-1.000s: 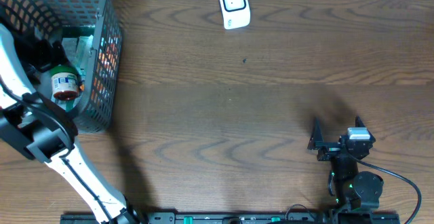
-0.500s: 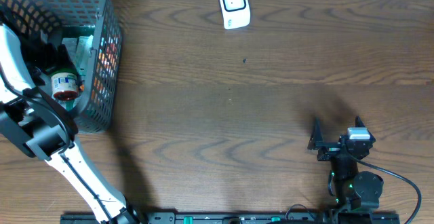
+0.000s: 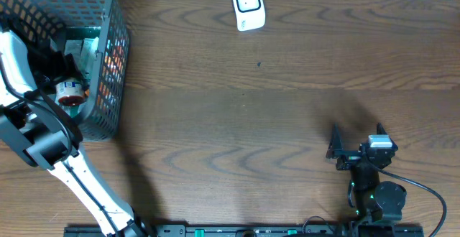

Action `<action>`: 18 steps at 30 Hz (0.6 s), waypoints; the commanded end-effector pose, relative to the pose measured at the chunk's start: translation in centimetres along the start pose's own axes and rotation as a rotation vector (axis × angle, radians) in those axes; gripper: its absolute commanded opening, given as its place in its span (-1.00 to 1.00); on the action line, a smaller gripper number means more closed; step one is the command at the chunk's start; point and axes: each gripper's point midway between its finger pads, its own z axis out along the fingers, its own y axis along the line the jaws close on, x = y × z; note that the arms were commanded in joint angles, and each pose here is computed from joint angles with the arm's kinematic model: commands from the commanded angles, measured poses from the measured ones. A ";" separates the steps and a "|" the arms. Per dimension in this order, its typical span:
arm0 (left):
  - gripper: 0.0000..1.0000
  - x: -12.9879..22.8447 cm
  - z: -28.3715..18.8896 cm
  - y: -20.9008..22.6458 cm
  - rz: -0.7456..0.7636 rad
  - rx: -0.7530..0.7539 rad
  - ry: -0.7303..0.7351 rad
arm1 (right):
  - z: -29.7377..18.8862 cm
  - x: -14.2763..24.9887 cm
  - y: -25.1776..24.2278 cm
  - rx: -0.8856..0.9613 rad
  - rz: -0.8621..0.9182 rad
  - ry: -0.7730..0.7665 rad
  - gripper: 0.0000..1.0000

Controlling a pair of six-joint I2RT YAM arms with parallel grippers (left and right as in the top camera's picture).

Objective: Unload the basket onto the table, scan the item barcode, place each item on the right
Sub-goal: 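Grasp the green-lidded jar with the left gripper and lift it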

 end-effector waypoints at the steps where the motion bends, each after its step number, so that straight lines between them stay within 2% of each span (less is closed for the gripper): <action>1: 0.58 0.1 0.8 -0.5 0.008 0.040 0.013 | 0.0 0.0 -0.2 0.008 0.007 0.000 0.99; 4: 0.57 0.0 0.8 -0.5 0.008 0.040 0.012 | 0.0 0.0 -0.2 0.008 0.007 0.000 0.98; 5: 0.71 0.0 0.9 -0.6 0.008 0.040 0.012 | 0.0 0.0 -0.2 0.008 0.007 0.000 0.98; 6: 0.76 0.1 1.0 -0.6 0.008 0.040 0.015 | 0.0 0.0 -0.2 0.008 0.007 0.000 0.98; 12: 0.77 0.4 2.4 -0.3 0.006 0.039 0.029 | 0.0 0.0 -0.2 0.008 0.007 0.000 0.98; 16: 0.34 0.3 2.5 -0.3 0.006 0.038 0.022 | 0.0 0.0 -0.2 0.008 0.007 0.000 0.98; 18: 0.27 0.0 1.8 -0.4 0.009 0.036 0.004 | 0.0 0.0 -0.2 0.008 0.007 0.000 0.98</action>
